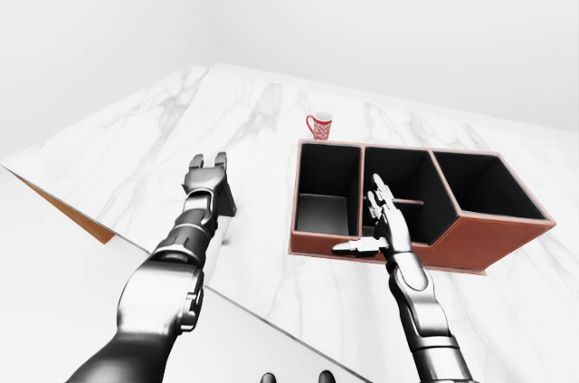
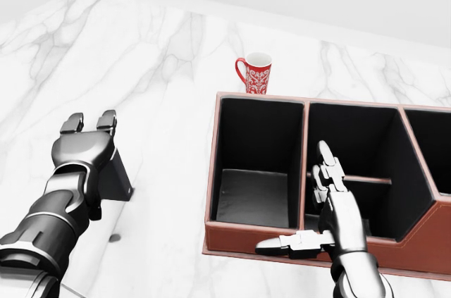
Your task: Pick up the book and place it in the right compartment of the caddy.
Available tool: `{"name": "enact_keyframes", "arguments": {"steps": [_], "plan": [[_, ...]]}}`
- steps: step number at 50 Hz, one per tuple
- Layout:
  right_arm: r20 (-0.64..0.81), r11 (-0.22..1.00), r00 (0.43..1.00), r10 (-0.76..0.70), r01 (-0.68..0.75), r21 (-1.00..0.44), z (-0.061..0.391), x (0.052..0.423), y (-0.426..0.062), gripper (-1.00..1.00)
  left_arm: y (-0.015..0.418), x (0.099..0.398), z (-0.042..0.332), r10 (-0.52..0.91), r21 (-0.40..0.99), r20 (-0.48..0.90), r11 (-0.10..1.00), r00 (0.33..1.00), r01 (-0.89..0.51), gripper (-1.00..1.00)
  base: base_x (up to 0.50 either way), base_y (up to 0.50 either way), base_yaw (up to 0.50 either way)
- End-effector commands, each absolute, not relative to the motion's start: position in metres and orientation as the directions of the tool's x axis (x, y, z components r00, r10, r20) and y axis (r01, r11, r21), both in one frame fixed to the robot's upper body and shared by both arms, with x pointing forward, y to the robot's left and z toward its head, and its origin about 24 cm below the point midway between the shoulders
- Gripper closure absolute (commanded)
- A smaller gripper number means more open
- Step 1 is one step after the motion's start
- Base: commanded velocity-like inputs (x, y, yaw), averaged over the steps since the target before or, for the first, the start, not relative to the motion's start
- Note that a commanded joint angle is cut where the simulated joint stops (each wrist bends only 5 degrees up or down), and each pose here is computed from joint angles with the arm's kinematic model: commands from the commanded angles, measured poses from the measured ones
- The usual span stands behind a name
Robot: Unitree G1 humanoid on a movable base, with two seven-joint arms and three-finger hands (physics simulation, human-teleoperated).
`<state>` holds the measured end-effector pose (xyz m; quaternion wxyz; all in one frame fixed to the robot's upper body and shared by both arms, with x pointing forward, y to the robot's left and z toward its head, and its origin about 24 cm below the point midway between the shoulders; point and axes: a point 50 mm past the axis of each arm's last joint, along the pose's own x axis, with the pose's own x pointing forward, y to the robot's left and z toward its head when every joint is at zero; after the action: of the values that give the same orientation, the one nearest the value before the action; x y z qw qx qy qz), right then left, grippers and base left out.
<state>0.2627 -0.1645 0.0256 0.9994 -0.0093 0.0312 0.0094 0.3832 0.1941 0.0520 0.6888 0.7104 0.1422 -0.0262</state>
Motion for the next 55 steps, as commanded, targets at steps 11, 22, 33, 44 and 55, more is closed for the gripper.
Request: {"name": "enact_keyframes", "arguments": {"steps": [11, 22, 33, 44, 55], "plan": [[-0.082, 1.0, 0.996, 0.019, -0.021, -0.022, 0.022, 0.262, -0.164, -1.0, 0.199, 0.379, 0.046, 0.18, 0.971, -0.237, 0.0, 0.955, 0.241, -1.0, 0.0, 0.0, 0.0], [-0.083, 1.0, 0.996, 0.019, -0.021, -0.023, 0.022, 0.262, -0.164, -1.0, 0.202, 0.378, 0.045, 0.187, 0.971, -0.232, -0.004, 0.955, 0.237, -1.0, 0.0, 0.0, 0.0], [-0.083, 0.999, 0.996, 0.021, -0.023, -0.024, 0.021, 0.261, -0.163, -1.0, 0.204, 0.377, 0.044, 0.192, 0.971, -0.235, -0.006, 0.953, 0.241, 1.0, 0.0, 0.0, 0.0], [-0.081, 0.999, 0.996, 0.02, -0.022, -0.023, 0.022, 0.26, -0.163, -1.0, 0.205, 0.382, 0.055, 0.19, 0.988, -0.143, -0.031, 0.971, 0.152, 1.0, 0.0, 0.0, 0.0], [-0.081, 0.999, 0.996, 0.021, -0.023, -0.024, 0.022, 0.261, -0.163, -1.0, 0.207, 0.382, 0.058, 0.191, 0.991, -0.113, -0.047, 0.975, 0.124, 1.0, 0.0, 0.0, 0.0]]}}
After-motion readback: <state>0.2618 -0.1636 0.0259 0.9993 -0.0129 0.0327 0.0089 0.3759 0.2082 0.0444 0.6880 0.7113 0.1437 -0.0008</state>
